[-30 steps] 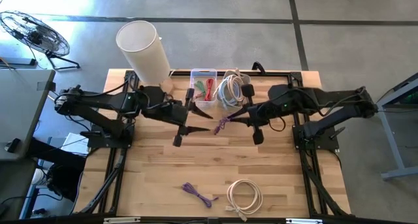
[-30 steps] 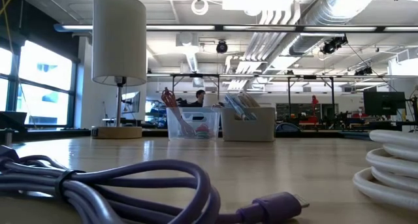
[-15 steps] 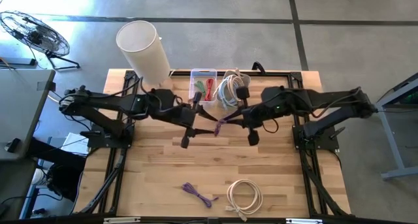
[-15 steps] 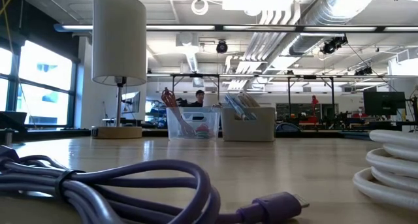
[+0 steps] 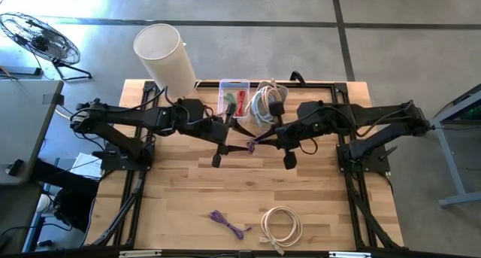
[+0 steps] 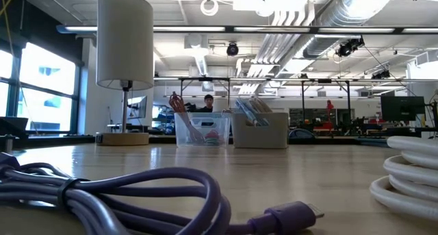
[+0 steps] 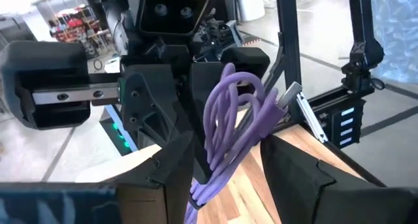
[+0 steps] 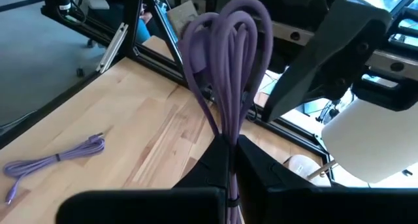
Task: Pick & Place USB Port
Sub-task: Put the top violet charger cable into the transparent bin
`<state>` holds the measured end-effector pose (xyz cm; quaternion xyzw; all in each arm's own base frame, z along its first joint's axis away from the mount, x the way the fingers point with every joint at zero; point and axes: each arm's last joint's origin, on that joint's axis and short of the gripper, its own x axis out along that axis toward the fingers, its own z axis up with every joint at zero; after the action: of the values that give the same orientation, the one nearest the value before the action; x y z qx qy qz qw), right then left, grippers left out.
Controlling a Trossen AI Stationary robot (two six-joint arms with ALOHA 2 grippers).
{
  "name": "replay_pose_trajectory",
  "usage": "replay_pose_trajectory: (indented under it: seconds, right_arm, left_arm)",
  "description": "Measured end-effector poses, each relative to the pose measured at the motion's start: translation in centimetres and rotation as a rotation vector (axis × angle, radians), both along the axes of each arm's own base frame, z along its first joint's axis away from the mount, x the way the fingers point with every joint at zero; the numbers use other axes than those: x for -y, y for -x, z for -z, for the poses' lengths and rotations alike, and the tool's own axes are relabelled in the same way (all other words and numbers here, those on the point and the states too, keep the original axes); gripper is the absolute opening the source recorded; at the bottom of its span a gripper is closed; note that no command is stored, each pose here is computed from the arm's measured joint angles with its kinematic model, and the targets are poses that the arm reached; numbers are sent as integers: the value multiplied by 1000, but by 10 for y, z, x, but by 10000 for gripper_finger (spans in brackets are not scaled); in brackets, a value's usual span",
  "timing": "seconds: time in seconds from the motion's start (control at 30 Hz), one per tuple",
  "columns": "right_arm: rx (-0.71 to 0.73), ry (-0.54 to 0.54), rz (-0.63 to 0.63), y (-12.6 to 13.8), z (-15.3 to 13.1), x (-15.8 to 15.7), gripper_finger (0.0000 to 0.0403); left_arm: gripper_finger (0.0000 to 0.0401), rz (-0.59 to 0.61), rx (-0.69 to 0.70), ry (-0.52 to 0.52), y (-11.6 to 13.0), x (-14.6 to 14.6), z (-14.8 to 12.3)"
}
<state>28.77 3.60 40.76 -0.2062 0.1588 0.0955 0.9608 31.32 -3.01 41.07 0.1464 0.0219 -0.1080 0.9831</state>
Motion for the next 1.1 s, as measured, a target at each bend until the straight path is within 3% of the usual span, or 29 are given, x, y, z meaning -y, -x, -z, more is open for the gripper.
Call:
replay_pose_trajectory:
  seconds: [0.13, 0.37, 0.63, 0.77, 1.1]
  right_arm:
    - [0, 0, 1, 0, 0, 0, 2]
    - [0, -1, -7, 0, 0, 0, 2]
    - [3, -43, 14, 0, -1, 0, 18]
    - [13, -71, 62, -1, -2, 1, 56]
    - [44, -10, 213, 2, -4, -6, 166]
  left_arm:
    - [153, 7, 4, -12, 0, 0, 0]
    - [15, 56, 21, -78, 0, 1, 0]
    - [6, 32, 21, -76, 0, 1, -1]
    - [4, 24, 23, -76, 1, 1, -1]
    - [2, 11, 25, -78, 3, 0, -3]
